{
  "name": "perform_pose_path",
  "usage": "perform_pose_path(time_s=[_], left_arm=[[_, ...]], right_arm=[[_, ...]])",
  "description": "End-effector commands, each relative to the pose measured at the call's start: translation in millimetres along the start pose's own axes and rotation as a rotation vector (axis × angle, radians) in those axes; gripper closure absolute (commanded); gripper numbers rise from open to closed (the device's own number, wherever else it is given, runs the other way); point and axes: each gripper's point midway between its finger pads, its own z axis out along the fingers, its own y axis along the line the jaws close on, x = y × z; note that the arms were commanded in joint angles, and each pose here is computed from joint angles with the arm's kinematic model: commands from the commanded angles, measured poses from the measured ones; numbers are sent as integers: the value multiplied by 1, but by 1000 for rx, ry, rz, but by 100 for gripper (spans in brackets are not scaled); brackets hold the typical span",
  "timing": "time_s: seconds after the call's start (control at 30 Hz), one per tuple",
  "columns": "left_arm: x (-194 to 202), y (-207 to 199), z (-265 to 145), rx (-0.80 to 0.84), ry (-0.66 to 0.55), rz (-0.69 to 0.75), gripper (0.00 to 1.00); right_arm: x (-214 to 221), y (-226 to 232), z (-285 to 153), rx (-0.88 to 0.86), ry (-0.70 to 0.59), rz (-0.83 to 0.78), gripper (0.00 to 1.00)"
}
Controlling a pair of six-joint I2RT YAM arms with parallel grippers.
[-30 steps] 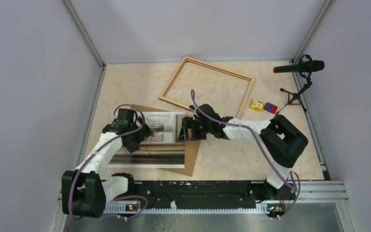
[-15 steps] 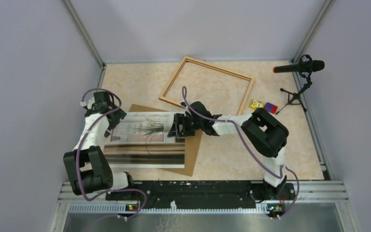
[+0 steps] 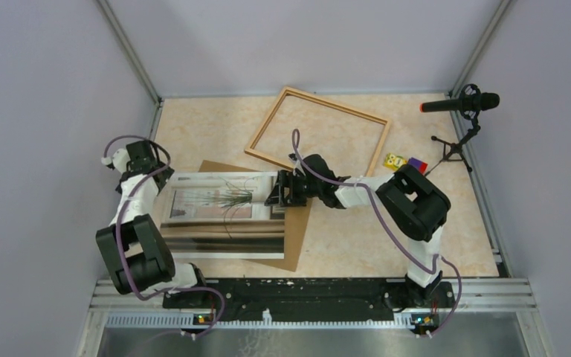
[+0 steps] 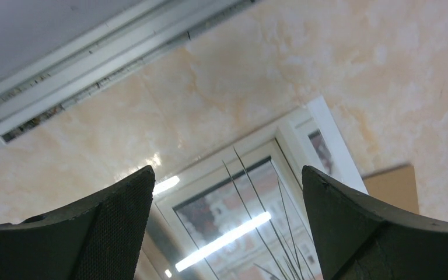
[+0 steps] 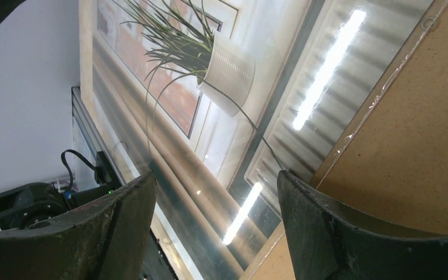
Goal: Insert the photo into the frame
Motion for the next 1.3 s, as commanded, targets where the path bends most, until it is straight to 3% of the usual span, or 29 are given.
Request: perform_pose_path(time_s=[0.0,0.3,0.43,0.63,0.9,1.27], left_arm=[[-43,0,4,-9,-161,27,1],[0,-22,57,138,148,103,1],[13,-24,62,172,204,94,1],[46,-49,48,374,332,78,1],[54,-65,27,512,361,51,1],[53,-74,12,583,355,20,1]], right_arm=[[1,-15,-8,76,13,-8,24],[-37,-6,-22,50,-35,-43,23],[-50,-20,-26,72,-50,-31,23],[-61,-32,-25,74,-51,-19,23],[-68,-40,-24,74,-60,3,23],[-72,-61,-32,112,-81,50,23]])
